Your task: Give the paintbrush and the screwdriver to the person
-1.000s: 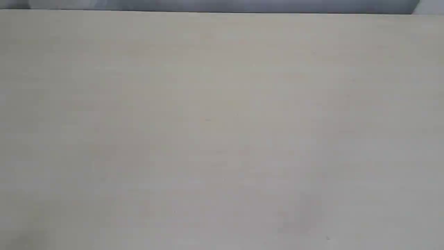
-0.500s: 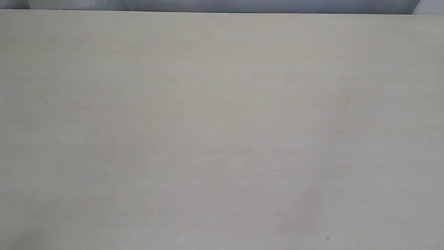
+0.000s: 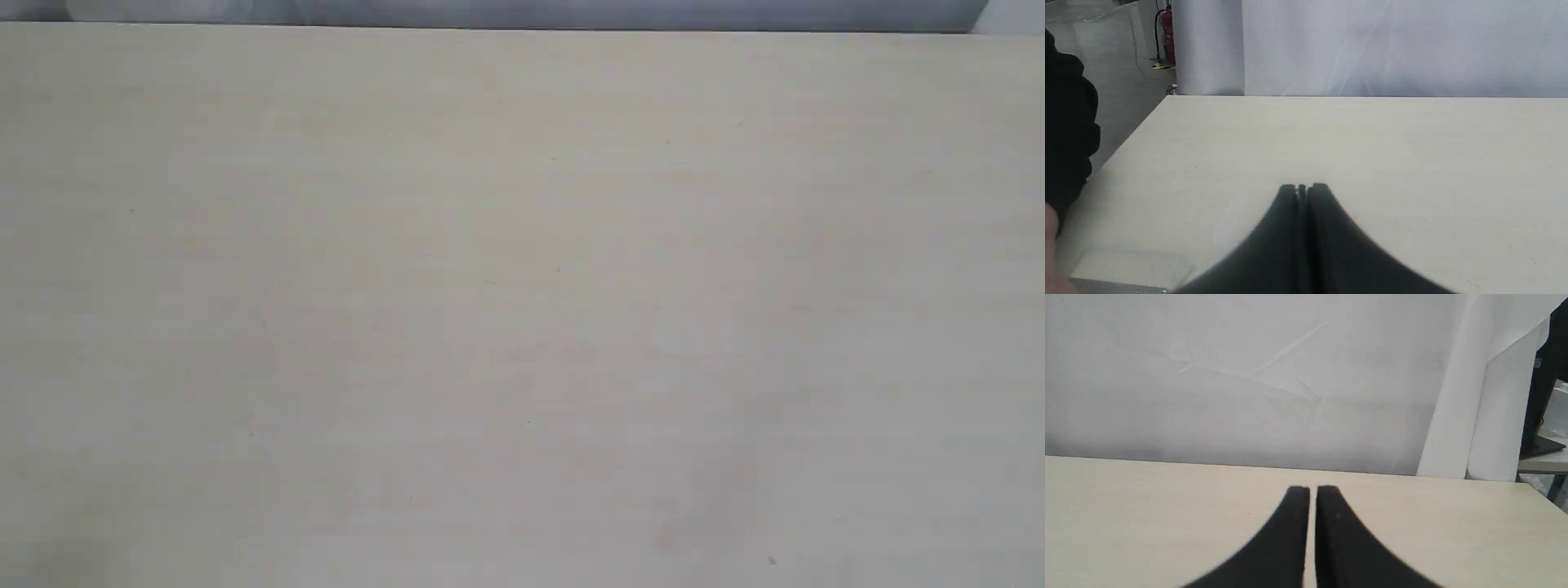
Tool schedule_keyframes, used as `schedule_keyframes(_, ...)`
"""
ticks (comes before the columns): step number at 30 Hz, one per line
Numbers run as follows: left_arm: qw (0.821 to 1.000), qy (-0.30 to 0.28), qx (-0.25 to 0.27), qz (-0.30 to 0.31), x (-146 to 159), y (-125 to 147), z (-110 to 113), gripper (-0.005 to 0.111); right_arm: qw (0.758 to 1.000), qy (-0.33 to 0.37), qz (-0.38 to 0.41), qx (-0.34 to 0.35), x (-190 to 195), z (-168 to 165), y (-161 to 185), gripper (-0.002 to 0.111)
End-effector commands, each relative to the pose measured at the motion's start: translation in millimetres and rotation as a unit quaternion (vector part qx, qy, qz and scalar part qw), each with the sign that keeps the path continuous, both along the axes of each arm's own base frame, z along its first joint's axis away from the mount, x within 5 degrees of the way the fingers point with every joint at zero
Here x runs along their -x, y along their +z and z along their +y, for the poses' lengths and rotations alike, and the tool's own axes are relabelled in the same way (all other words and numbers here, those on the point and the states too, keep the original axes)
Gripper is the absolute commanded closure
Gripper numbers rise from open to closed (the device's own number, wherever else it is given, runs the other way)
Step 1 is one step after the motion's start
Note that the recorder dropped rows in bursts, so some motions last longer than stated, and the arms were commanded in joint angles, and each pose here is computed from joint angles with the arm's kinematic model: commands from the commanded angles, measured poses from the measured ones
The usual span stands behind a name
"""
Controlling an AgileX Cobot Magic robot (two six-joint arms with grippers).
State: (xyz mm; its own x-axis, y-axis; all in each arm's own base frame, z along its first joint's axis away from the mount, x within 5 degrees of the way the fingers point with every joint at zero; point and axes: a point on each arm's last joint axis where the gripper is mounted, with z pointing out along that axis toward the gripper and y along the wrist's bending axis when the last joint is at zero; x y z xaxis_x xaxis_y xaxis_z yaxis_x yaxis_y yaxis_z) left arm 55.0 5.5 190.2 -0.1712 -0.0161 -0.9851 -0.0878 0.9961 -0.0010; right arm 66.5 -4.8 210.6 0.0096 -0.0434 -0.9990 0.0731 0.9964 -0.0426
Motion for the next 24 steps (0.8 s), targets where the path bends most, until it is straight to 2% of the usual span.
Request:
schedule_keyframes(1, 1.0, -0.003, 0.002, -0.006, -0.1, 0.4, -0.4, 0.107, 1.0, -0.002, -0.003, 0.0, -0.4, -0.3, 0.1, 0.104)
schedule_keyframes(24, 1.0, -0.003, 0.003, -0.005, -0.1, 0.3, -0.5, 0.107, 1.0, -0.003, 0.007, -0.013, -0.4, -0.5, -2.1, 0.104)
